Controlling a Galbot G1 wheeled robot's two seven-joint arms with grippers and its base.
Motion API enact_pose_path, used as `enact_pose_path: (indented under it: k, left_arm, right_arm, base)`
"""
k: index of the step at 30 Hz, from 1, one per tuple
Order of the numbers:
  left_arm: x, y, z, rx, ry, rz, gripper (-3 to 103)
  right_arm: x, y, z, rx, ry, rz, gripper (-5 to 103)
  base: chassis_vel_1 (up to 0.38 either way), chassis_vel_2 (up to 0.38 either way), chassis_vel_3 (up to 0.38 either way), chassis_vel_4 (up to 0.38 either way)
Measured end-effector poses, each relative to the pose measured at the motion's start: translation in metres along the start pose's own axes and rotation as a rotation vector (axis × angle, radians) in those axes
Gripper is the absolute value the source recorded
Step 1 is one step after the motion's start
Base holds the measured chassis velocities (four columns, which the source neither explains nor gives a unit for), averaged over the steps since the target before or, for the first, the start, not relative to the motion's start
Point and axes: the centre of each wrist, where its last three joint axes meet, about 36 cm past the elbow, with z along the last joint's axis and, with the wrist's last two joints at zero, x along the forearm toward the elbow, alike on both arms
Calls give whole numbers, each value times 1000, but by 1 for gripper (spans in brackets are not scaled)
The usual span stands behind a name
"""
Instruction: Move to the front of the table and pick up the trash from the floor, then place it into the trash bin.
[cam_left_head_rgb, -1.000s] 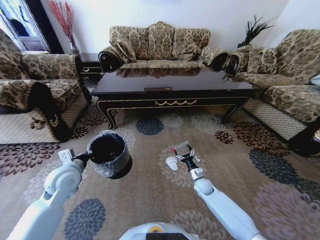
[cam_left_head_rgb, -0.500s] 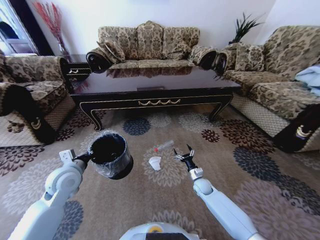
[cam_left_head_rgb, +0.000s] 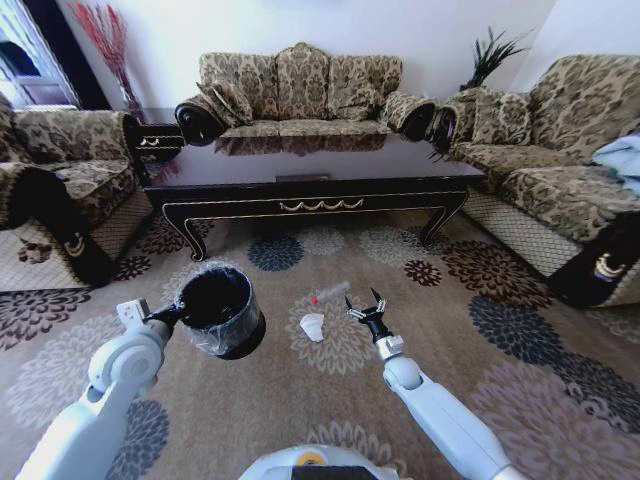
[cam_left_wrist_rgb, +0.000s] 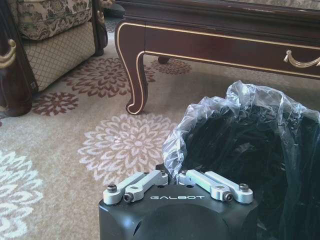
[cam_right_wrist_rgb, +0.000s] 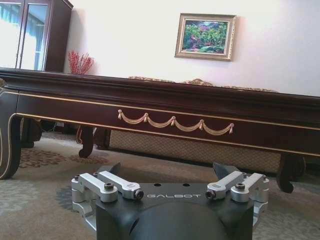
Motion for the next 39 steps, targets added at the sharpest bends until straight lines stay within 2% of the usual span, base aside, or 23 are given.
enact_pose_path:
  k: [13, 18, 22, 23, 26, 29, 36, 38, 39]
  left_arm:
    - [3, 3, -4, 7, -14, -2, 4]
    - [8, 5, -13, 24, -38, 3, 4]
    - [14, 12, -30, 46, -65, -18, 4]
    - [14, 12, -30, 46, -65, -18, 4]
    - [13, 14, -34, 57, -70, -25, 4]
    - [12, 14, -36, 65, -78, -29, 4]
    - [3, 20, -41, 66, -69, -68, 4]
    - [1, 22, -41, 64, -66, -75, 4]
    - [1, 22, -41, 64, -66, -75, 4]
  right_arm:
    - [0, 3, 4, 22, 2, 36, 100]
    - [6, 7, 8, 32, 37, 59, 100]
    - [26, 5, 13, 31, 115, 62, 100]
    - [26, 5, 13, 31, 115, 62, 100]
    - [50, 4, 20, 36, 214, 41, 100]
    - [59, 8, 25, 13, 271, 31, 100]
    - [50, 23, 32, -9, 331, -9, 100]
    - [40, 25, 28, -8, 409, 11, 100]
    - [40, 25, 28, -8, 409, 11, 100]
  base:
    - [-162, 163, 149, -170]
    - [-64, 50, 50, -43]
    - [22, -29, -27, 40]
    - [30, -38, -43, 50]
    - [14, -18, -14, 11]
    - [0, 0, 0, 0]
    - [0, 0, 0, 0]
    - [0, 0, 0, 0]
    - [0, 0, 0, 0]
